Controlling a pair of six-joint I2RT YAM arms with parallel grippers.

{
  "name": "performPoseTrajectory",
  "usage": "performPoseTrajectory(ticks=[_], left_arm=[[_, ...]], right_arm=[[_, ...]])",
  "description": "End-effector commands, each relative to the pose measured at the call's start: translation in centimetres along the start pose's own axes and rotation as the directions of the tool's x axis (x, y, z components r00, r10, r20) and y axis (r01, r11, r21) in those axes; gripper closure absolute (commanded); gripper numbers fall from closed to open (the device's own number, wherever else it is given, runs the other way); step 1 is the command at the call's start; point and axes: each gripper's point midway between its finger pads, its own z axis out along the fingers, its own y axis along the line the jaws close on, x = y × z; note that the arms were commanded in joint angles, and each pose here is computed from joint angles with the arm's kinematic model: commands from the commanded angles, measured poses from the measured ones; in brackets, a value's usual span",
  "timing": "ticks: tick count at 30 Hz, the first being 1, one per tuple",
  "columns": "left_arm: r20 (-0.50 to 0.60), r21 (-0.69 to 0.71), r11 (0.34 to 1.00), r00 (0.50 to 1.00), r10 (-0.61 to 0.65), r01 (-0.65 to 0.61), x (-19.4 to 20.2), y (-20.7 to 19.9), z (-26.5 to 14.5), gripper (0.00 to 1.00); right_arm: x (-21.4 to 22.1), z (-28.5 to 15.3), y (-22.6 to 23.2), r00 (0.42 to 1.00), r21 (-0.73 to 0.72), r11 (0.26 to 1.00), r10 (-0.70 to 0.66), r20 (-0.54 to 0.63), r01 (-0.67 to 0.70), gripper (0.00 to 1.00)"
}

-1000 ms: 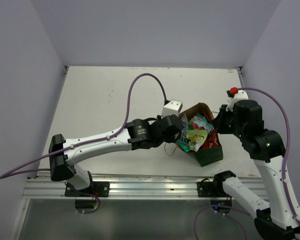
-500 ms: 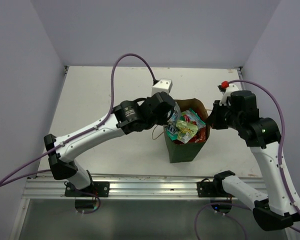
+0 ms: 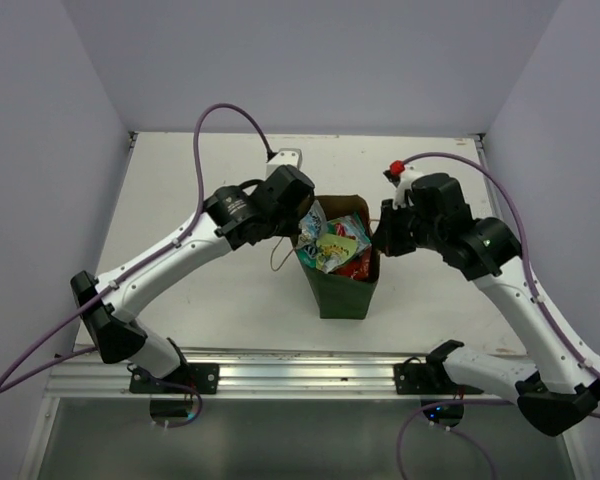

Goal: Place the snacks into the paper bag

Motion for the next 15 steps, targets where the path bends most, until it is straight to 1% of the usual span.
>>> performPoseTrajectory(ticks=[1,4,5,7,8,9,10,11,15], left_arm=[[0.074,0.047,0.999,0.997,-0.028,0.025,-2.1,0.1,-1.7,1.00],[0.085,0.064,0.998,0.996,-0.034,0.029,-2.5,-0.1,-2.1,1.00],[0.108,0.084,0.996,0.993,-0.043,0.034,-3.3,-0.5,-2.4,0.90],[0.150,0.124,0.992,0.988,-0.046,0.027,-4.4,-0.9,-3.4,0.76],[0.171,0.139,0.990,0.984,-0.051,0.028,-5.1,-1.1,-3.8,0.53],[0.196,0.154,0.988,0.979,-0.062,0.032,-5.8,-1.2,-4.4,0.39],[0.215,0.151,0.988,0.974,-0.066,0.034,-6.4,-1.1,-4.9,0.30],[0.241,0.167,0.985,0.967,-0.081,0.041,-7.5,-1.1,-5.9,0.20],[0.342,0.197,0.978,0.929,-0.141,0.076,-10.8,-0.3,-9.4,0.16]], right_arm=[[-0.2,1.4,1.5,1.000,-0.023,1.000,0.006,0.014,-0.006,1.00],[-0.3,1.3,1.0,1.000,0.012,1.000,0.010,0.022,-0.011,1.00],[-0.8,0.8,0.4,0.999,0.044,0.999,0.005,0.049,-0.007,0.93],[-1.1,0.0,-0.3,0.998,0.084,0.996,-0.005,0.065,0.000,0.85],[-1.8,-0.7,-0.9,0.995,0.122,0.993,-0.010,0.096,-0.002,0.71],[-2.2,-1.3,-1.3,0.994,0.147,0.989,-0.011,0.111,-0.005,0.62],[-2.0,-1.8,-1.7,0.995,0.172,0.985,-0.014,0.102,-0.004,0.58],[-2.7,-2.6,-1.8,0.993,0.182,0.983,-0.022,0.120,0.000,0.56],[-3.1,-4.0,-3.9,0.990,0.306,0.952,-0.035,0.134,-0.007,0.53]])
